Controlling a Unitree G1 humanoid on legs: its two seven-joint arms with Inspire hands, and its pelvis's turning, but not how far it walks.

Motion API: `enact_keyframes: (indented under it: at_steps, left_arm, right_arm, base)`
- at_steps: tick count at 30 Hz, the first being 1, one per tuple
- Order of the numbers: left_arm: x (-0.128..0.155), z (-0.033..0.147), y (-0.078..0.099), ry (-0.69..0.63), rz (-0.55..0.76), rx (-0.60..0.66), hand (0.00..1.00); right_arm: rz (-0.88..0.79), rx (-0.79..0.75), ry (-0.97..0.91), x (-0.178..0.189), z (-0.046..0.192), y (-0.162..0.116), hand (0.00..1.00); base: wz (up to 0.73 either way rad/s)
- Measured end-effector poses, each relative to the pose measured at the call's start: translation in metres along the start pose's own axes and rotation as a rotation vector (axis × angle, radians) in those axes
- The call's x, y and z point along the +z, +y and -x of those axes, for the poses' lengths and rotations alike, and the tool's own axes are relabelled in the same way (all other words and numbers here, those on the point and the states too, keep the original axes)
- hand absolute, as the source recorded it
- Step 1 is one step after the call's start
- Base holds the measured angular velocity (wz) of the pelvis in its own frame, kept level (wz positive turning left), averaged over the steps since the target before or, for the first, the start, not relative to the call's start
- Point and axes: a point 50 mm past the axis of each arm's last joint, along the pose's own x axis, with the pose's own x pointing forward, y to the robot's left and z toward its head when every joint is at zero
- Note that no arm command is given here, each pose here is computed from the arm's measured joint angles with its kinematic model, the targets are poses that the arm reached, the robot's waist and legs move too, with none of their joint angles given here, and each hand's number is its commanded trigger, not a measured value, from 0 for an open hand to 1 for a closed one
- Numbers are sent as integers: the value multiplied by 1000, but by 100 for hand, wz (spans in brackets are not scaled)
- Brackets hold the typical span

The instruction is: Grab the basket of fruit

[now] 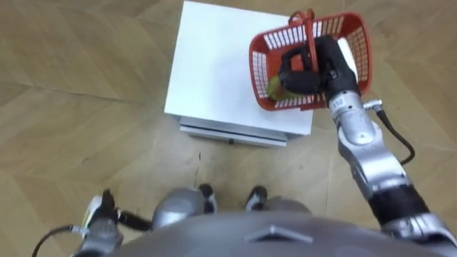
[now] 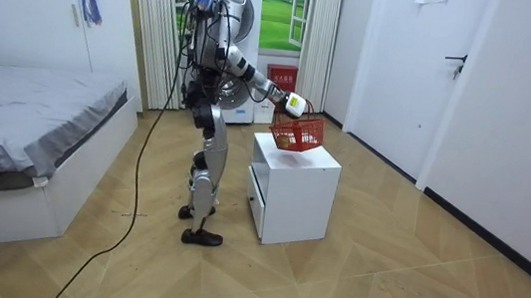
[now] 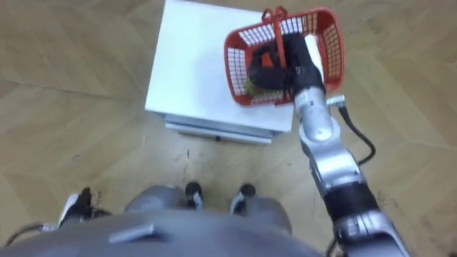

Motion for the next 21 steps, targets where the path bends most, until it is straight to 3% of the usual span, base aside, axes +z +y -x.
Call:
enact_keyframes:
  at_steps: [8,17,18,19,20,21]
  left_arm:
    - [-7,1,-4,29,-44,-45,0]
    - [-8,1,-5,39,-47,-56,0]
    - [-8,1,-5,42,-47,-60,0]
    - [-8,1,-5,47,-48,-65,0]
    - [-7,1,-5,45,-47,-64,0]
    - [-7,1,-5,44,-47,-63,0]
  right_arm:
    - [-56,-43,38,0,-16,4,100]
    - [-73,-34,36,-2,-16,12,100]
    - [-74,-30,39,-2,-15,14,74]
    - [-74,-23,44,-3,-15,16,6]
    - [-73,-14,53,-5,-14,19,0]
    - [-70,-9,58,-6,-14,20,0]
  base:
    - [10]
    - [7]
    - [5]
    - [4]
    - [3]
    - [0]
